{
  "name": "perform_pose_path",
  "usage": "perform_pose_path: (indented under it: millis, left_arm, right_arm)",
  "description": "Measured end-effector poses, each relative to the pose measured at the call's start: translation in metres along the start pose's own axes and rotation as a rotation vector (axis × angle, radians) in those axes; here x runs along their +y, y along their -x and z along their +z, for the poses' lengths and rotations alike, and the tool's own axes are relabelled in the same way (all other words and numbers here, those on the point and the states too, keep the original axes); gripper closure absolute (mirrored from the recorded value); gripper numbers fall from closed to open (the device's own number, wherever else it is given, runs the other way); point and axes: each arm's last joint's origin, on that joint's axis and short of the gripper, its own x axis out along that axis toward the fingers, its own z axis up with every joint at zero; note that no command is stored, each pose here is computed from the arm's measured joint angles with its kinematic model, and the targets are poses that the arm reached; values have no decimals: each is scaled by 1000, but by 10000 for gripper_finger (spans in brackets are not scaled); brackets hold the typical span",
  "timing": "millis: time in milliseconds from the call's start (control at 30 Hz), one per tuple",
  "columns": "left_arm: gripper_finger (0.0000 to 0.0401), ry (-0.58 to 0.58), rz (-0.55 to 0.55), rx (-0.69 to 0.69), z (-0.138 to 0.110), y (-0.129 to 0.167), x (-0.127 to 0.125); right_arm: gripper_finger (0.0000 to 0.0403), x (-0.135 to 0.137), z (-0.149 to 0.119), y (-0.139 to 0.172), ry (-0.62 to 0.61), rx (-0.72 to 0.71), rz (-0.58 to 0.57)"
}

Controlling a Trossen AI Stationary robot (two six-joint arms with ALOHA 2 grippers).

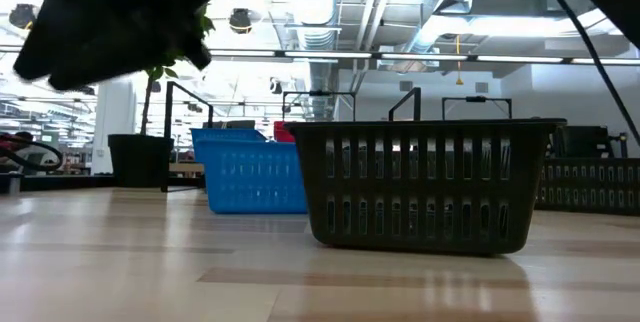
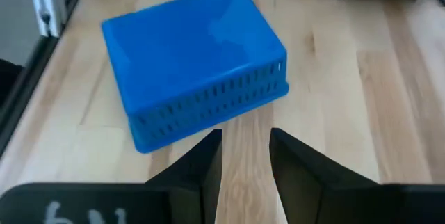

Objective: Stack baskets on shelf by color
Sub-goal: Stack the left blue bin on the blue bin on the shelf

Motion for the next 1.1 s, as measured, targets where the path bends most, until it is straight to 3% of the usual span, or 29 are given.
perform_pose_path:
  millis: [300, 567, 667, 800, 1100]
  left_arm:
    - [401, -27, 92, -97, 7, -17, 4]
    - [401, -81, 83, -69, 15, -18, -8]
    - [401, -107, 19, -78, 20, -12, -21]
    - [401, -169, 77, 13, 21, -24, -24]
    - [401, -292, 163, -28, 32, -52, -36]
  right_arm:
    - [265, 0, -16, -28, -2, -12, 35]
    - [273, -3, -17, -31, -2, -13, 40]
    - [274, -4, -17, -31, 9, -18, 43]
    - [275, -3, -17, -31, 10, -18, 44]
    - [275, -1, -18, -31, 14, -13, 46]
